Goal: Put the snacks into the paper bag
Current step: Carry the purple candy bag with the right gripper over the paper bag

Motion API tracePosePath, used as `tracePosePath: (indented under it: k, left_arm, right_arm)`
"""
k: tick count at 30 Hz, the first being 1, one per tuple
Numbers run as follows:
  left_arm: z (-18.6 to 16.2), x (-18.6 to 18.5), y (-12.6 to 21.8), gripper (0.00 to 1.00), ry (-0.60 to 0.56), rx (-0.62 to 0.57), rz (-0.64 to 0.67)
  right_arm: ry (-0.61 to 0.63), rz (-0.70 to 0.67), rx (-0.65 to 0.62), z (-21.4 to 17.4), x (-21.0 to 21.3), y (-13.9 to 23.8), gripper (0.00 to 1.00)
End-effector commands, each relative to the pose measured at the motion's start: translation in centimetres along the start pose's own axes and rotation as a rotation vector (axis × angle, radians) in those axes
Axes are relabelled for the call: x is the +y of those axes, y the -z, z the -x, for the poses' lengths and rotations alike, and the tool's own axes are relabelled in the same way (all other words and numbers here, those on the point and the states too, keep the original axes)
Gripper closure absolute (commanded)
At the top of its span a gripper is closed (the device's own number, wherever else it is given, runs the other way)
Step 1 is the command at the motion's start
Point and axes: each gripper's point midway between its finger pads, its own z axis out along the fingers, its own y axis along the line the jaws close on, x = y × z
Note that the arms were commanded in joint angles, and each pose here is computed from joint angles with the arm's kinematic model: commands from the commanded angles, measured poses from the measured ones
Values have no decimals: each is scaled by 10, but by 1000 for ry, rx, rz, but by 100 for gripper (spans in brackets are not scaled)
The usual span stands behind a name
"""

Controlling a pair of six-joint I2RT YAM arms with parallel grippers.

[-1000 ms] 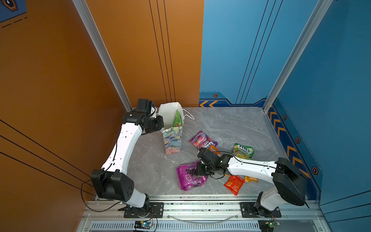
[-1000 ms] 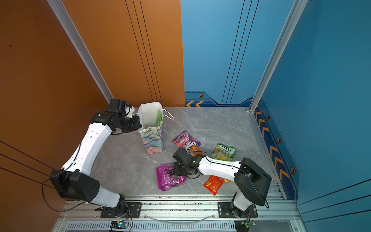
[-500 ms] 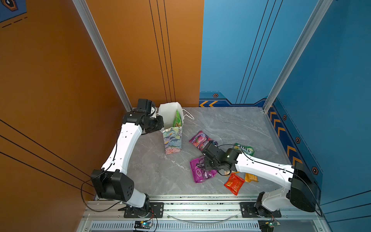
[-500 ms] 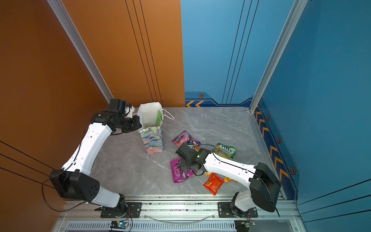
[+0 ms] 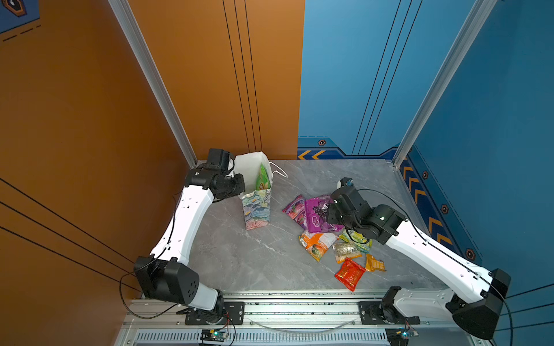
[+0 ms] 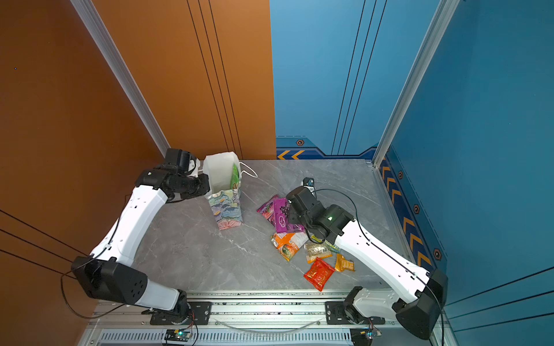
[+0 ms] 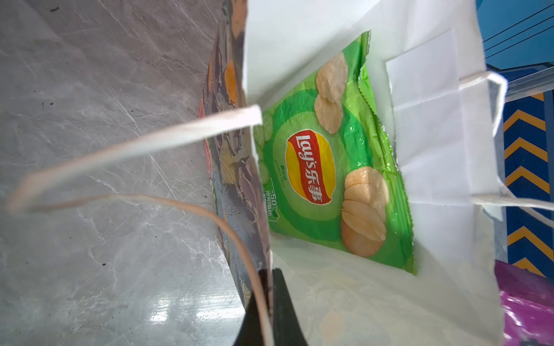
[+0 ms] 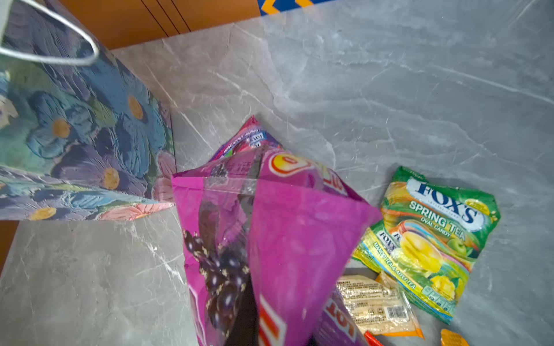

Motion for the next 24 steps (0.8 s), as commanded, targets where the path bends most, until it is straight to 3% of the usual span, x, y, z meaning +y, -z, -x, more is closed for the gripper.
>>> tracePosePath:
  k: [1,10,24]
  left_arm:
    - [5,3,14,100,-21,-61,30]
    - [8,4,26,100,-39,-108,57]
    - [5,-2,25,100,-48,-102,49]
  right_arm:
    - [-3,-35,-128,43,-2,20,100]
    - [-44,6,-238,96,23,48,100]
    - [10,195,-354,157,126,94,100]
